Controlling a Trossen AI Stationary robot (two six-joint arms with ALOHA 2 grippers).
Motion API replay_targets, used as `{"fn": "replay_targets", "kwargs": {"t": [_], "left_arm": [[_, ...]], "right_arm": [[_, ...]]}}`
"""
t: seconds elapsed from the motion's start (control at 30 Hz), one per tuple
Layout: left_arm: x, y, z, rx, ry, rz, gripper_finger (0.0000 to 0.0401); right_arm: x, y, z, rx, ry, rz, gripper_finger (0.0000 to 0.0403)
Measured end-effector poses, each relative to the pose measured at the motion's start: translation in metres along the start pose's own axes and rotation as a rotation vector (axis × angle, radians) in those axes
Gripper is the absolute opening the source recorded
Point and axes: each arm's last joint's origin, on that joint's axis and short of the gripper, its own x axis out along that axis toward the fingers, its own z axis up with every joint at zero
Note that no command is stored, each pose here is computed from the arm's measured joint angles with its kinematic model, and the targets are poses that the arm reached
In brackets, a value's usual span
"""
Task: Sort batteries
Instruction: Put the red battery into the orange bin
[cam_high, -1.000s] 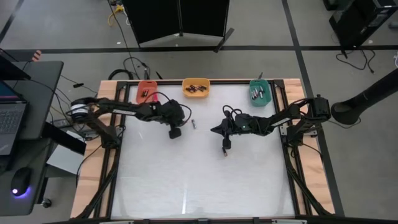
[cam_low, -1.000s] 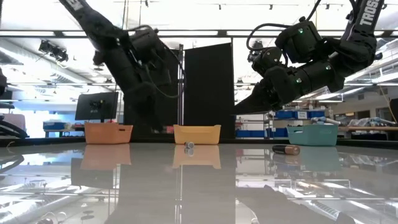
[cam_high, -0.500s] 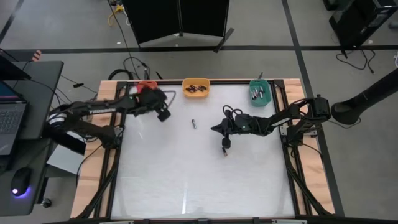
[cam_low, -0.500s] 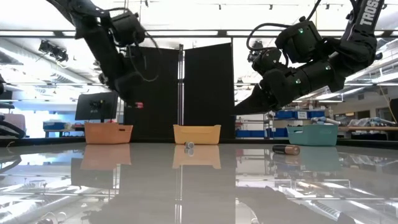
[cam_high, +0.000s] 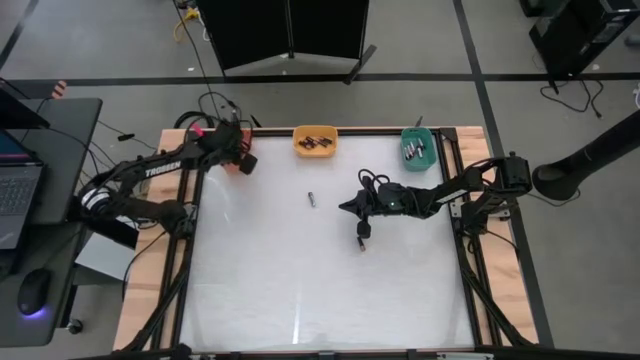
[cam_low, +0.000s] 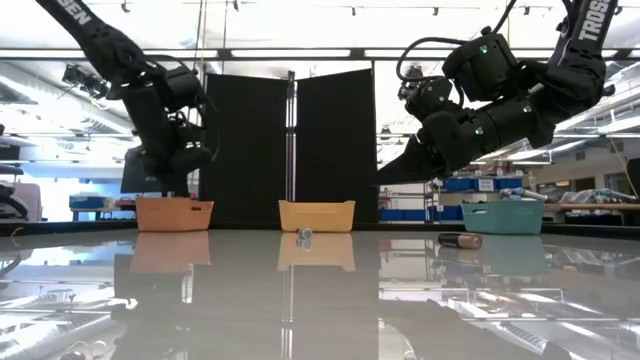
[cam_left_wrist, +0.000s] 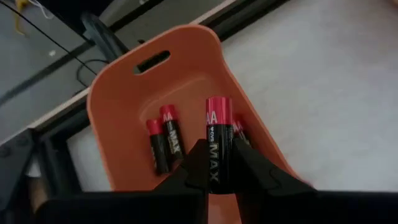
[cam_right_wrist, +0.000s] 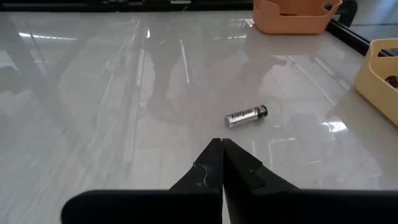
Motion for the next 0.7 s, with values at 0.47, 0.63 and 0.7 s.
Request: {"fn": "replay_targets", "kwargs": {"t": [0.47, 0.63, 0.7], "left_arm": [[0.047, 0.019, 0.000, -0.075, 0.049, -0.050, 0.0048], [0.053, 0.018, 0.001, -0.080, 0.038, -0.060, 0.0048], [0.054, 0.018, 0.002, -0.081, 0.031, -0.054, 0.0048]], "right_arm": [[0.000, 0.000, 0.001, 0.000, -0.008, 0.000, 0.0009], [0.000, 0.000, 0.001, 0.001, -0.008, 0.000, 0.0009], [0.000, 0.000, 0.001, 0.000, -0.007, 0.000, 0.0009]]}}
